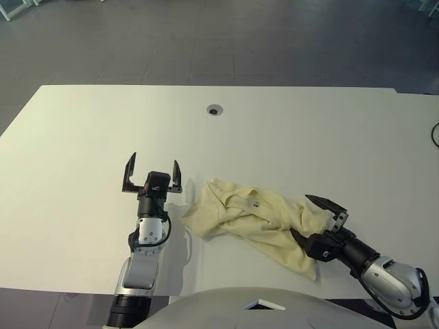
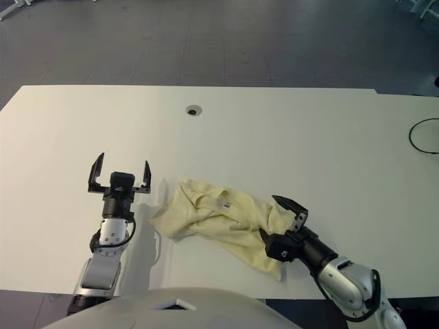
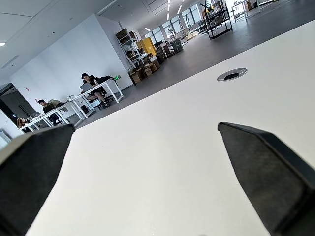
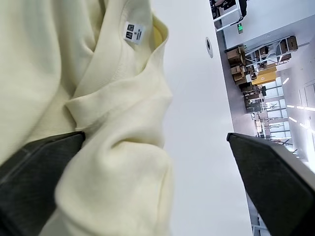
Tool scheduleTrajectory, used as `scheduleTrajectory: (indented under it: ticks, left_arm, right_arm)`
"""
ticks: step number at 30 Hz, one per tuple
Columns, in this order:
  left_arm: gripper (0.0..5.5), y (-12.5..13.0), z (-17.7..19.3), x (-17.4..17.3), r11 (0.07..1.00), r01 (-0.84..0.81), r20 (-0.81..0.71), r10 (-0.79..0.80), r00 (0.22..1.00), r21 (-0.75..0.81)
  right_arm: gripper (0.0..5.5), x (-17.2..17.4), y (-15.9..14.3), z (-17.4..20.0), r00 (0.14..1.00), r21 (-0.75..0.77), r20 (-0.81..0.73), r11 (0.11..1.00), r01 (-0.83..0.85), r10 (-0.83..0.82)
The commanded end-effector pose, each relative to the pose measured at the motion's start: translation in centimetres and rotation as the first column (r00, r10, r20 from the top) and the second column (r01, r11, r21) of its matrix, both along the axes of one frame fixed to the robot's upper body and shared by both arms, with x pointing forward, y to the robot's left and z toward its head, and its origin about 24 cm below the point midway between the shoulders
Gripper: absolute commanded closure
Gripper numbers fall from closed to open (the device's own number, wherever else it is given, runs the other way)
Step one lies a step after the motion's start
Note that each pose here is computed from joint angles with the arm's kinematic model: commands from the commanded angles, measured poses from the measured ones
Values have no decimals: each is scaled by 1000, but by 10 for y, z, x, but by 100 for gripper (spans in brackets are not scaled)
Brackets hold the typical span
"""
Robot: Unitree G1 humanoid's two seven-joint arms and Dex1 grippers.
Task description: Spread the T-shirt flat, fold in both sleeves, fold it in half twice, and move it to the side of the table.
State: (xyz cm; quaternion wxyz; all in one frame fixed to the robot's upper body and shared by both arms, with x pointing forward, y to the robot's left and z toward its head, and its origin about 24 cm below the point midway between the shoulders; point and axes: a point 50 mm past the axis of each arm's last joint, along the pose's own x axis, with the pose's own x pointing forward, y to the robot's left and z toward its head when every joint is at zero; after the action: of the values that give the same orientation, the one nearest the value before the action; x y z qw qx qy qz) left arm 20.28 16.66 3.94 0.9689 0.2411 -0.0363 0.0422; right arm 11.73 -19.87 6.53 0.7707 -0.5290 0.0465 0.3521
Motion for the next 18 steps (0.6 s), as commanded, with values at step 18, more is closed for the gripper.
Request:
scheduleTrajectory:
  ticks: [18]
  left_arm:
    - [10, 0, -3, 1, 1000, 6, -10, -6, 1000, 6]
  right_arm:
    - [12, -2, 4, -9, 993, -93, 110, 995, -37, 48]
